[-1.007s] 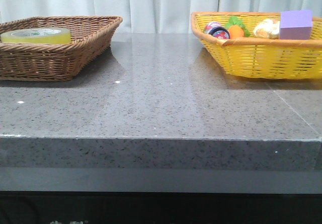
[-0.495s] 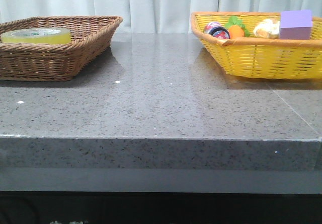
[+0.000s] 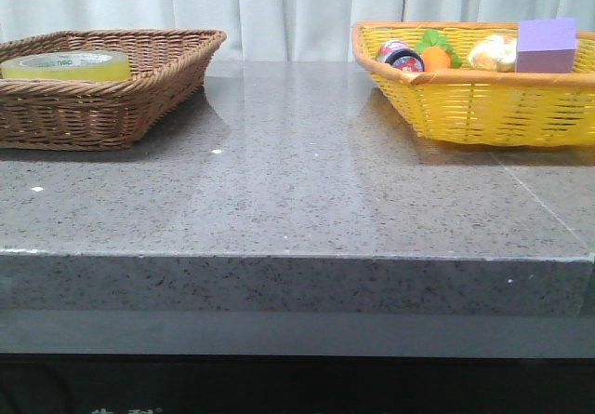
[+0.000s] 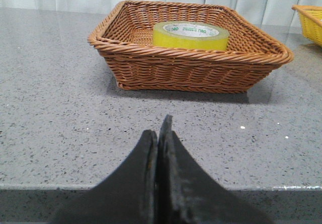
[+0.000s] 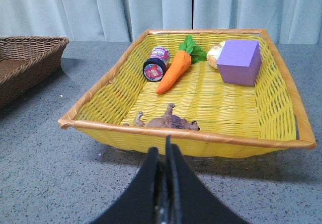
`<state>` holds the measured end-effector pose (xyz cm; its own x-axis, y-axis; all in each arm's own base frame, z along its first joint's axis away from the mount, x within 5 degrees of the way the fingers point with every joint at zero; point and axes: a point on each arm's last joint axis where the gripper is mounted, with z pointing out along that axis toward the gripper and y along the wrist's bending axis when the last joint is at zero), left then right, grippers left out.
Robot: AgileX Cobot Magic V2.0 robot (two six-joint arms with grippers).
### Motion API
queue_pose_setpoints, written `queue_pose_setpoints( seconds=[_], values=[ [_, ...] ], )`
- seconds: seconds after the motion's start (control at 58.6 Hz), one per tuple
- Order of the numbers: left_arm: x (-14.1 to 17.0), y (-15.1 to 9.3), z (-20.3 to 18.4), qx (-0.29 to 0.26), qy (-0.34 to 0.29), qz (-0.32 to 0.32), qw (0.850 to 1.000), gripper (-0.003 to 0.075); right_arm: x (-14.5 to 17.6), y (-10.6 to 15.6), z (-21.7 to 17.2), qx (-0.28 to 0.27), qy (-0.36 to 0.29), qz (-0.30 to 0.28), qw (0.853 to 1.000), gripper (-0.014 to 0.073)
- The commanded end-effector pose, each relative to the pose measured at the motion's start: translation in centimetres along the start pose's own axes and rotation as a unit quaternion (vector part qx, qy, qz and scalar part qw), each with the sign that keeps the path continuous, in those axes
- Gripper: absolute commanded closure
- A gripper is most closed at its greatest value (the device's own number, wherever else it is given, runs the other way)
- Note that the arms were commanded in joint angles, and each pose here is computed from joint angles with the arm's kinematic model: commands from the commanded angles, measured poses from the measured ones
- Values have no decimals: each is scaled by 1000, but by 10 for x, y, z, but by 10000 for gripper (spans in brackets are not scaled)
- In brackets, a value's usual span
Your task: Transfer tape with both arms
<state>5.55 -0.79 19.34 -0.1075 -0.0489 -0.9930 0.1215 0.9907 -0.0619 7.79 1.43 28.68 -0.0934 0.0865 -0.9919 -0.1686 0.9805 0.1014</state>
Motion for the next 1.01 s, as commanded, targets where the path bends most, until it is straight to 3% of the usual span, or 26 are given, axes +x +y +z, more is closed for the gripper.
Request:
queue_pose_setpoints(
  seconds=[0.0,0.427,0.7,0.87,0.99],
  values=[
    [4,1,1,-3,-33,-4,999,740,-15,0,-1,3,-49,-8,999,663],
    [4,1,1,-3,-33,-4,999,740,-9,-1,0,8,-53,-17,998,663],
    [4,1,1,-3,-33,-4,999,740,40,-14,-14,68,-81,-15,994,663],
    [4,1,1,-3,-33,-4,999,740,75,-17,-19,76,-80,-15,994,663],
    [4,1,1,-3,-33,-4,999,740,79,-17,-20,74,-70,-9,995,663]
  ],
)
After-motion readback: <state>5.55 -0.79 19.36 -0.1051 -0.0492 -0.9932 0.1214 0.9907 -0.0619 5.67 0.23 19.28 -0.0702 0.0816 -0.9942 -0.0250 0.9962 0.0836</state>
